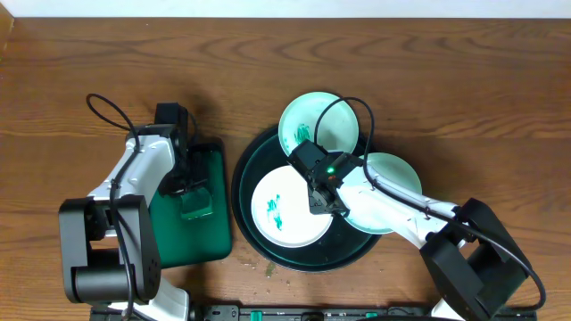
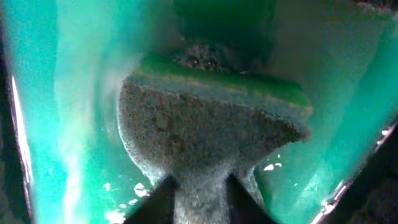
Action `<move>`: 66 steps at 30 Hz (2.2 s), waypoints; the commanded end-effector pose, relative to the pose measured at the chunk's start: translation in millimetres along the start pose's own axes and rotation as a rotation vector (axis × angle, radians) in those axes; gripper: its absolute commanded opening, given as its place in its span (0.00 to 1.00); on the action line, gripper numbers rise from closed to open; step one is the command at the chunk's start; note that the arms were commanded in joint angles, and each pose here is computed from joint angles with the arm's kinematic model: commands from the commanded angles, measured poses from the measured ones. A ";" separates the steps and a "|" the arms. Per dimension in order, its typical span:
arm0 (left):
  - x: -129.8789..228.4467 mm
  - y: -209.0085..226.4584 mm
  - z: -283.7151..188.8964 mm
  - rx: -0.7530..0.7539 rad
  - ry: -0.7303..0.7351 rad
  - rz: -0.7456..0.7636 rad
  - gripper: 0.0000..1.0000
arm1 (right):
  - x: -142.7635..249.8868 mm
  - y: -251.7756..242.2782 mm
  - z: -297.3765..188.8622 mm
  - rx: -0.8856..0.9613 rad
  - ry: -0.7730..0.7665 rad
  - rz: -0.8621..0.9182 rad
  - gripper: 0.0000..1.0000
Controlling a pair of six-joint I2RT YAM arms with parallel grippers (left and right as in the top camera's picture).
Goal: Clean dirty plates on tray and stack at the side
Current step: 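Lower the left gripper and grasp the green sponge, then lift the green sponge up from the green tray with left gripper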
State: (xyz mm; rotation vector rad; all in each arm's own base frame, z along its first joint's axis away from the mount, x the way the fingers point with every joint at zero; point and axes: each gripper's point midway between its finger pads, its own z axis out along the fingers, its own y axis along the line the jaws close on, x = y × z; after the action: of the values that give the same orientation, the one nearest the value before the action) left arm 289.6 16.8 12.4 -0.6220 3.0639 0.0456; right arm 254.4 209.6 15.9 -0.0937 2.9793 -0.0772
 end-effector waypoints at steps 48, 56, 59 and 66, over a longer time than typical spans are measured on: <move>3.6 31.8 -210.9 -0.188 -0.859 -0.148 0.07 | 0.0 2.3 -2.7 0.004 -0.028 -0.080 0.01; 2.1 31.9 -212.6 -0.188 -0.869 -0.154 0.07 | 0.1 2.2 -2.7 0.004 -0.028 -0.080 0.01; 2.1 31.9 -212.7 -0.188 -0.870 -0.155 0.07 | 0.1 2.3 -2.7 0.004 -0.028 -0.080 0.01; 2.1 31.9 -212.7 -0.188 -0.870 -0.154 0.07 | -0.1 2.3 -2.7 0.004 -0.029 -0.080 0.01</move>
State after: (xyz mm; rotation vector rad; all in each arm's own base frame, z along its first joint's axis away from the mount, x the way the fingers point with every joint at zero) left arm 273.3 34.2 218.2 -0.6003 2.2217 0.4458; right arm 257.7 211.4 16.3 -0.1658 2.9623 -0.0746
